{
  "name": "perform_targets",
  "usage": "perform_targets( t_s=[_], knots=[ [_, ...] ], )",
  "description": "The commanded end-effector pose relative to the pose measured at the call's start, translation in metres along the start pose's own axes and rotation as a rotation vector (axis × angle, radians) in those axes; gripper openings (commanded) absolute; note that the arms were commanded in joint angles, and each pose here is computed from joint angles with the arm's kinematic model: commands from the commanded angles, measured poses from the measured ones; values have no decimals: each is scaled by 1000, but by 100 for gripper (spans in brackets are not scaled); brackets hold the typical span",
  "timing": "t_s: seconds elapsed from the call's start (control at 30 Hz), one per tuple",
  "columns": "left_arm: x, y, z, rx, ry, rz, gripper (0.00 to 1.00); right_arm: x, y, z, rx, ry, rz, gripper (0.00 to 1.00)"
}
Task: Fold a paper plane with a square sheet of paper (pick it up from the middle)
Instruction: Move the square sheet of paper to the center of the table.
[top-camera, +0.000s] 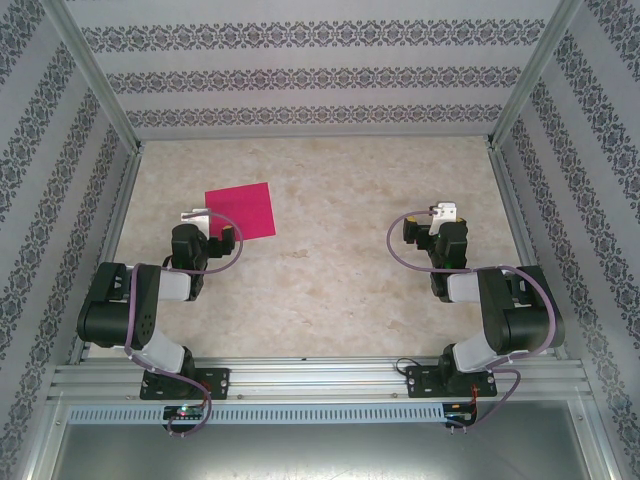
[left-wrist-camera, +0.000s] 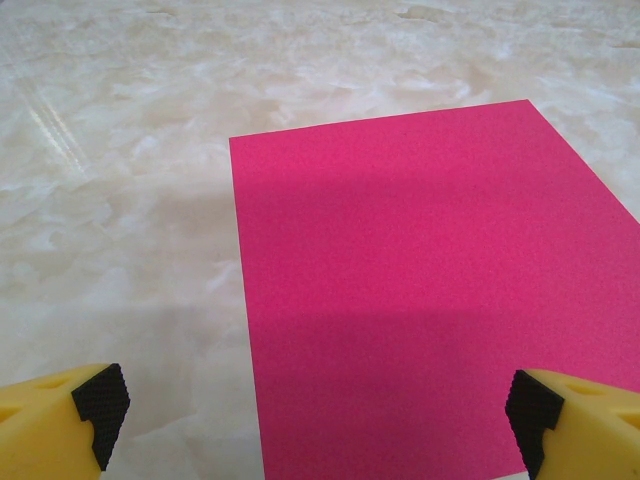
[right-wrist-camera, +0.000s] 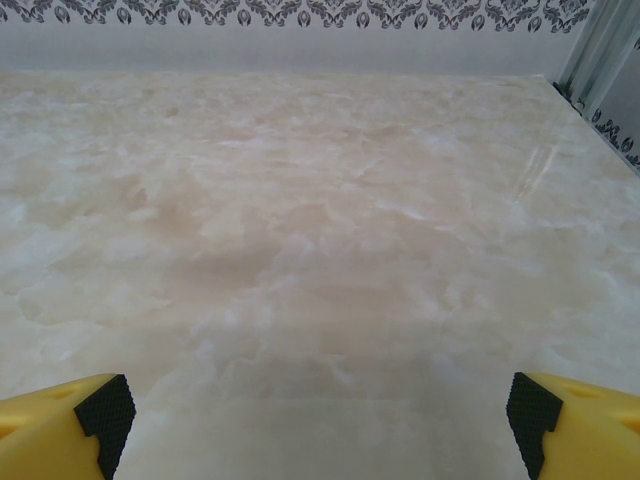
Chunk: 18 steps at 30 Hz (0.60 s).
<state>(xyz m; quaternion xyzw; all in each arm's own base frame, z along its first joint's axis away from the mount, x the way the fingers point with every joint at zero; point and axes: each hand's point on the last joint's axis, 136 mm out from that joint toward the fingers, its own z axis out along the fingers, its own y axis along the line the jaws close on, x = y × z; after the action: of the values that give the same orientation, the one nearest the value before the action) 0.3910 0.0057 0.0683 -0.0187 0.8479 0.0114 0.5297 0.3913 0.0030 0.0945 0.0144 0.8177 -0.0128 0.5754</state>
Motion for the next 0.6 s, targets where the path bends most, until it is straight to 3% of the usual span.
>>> perform_targets(
  t_s=[0.0, 0.57],
  knots=[
    [-17, 3, 2, 4, -46, 9, 100, -13, 0, 1, -12, -31, 4, 98],
    [-17, 3, 1, 3, -48, 8, 100, -12, 0, 3, -23, -24, 11, 98]
  ],
)
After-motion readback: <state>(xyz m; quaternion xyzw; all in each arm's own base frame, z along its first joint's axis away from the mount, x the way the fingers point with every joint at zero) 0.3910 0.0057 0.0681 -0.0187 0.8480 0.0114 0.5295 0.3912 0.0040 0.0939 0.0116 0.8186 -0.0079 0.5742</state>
